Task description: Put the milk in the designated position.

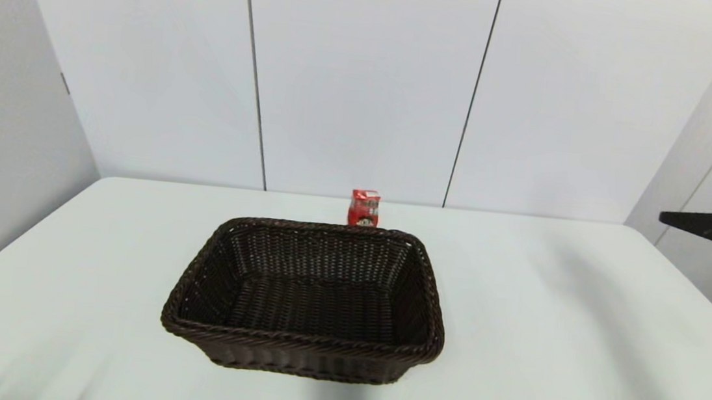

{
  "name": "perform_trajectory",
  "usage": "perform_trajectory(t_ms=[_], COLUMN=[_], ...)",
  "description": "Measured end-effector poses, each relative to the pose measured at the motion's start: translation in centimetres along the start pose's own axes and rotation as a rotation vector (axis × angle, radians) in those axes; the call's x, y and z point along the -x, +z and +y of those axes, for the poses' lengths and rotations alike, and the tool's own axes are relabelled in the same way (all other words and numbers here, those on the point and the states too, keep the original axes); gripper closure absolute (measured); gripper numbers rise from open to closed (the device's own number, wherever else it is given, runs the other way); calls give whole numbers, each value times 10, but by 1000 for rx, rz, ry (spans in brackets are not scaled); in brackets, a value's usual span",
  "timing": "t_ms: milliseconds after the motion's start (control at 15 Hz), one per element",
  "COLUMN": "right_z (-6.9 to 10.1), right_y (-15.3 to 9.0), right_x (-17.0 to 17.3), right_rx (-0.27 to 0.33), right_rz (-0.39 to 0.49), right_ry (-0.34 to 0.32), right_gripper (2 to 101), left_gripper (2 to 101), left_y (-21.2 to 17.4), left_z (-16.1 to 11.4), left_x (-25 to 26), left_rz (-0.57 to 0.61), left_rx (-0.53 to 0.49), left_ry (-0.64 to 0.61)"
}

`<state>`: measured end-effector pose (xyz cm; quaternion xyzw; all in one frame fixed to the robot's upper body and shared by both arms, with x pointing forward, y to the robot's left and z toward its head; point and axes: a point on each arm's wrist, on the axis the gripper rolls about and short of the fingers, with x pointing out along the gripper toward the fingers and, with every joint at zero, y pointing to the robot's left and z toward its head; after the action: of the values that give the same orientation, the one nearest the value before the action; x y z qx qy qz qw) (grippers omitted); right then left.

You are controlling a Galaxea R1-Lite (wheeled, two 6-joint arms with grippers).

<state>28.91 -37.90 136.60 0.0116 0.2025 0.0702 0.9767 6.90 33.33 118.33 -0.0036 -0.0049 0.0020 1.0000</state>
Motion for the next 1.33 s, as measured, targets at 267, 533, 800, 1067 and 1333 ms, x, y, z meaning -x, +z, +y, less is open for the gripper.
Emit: perform_trajectory(t_ms=[267, 533, 800, 1067, 1333], right_z=[28, 53, 67, 63, 62], right_y=[-48, -111, -175, -218, -236], right_x=[60, 105, 122, 116, 117], right_rx=[36, 114, 179, 176, 98], right_rz=[-58, -166, -236, -261, -369], right_ry=[-34, -56, 8, -67, -80], right_gripper=[52, 52, 52, 52, 52], left_gripper=[53, 53, 53, 53, 53], left_y=[0, 0, 0, 0, 0], left_z=[0, 0, 0, 0, 0], left_x=[0, 0, 0, 0, 0], left_rz=[0, 0, 0, 0, 0], left_rx=[0, 0, 0, 0, 0], left_ry=[0, 0, 0, 0, 0])
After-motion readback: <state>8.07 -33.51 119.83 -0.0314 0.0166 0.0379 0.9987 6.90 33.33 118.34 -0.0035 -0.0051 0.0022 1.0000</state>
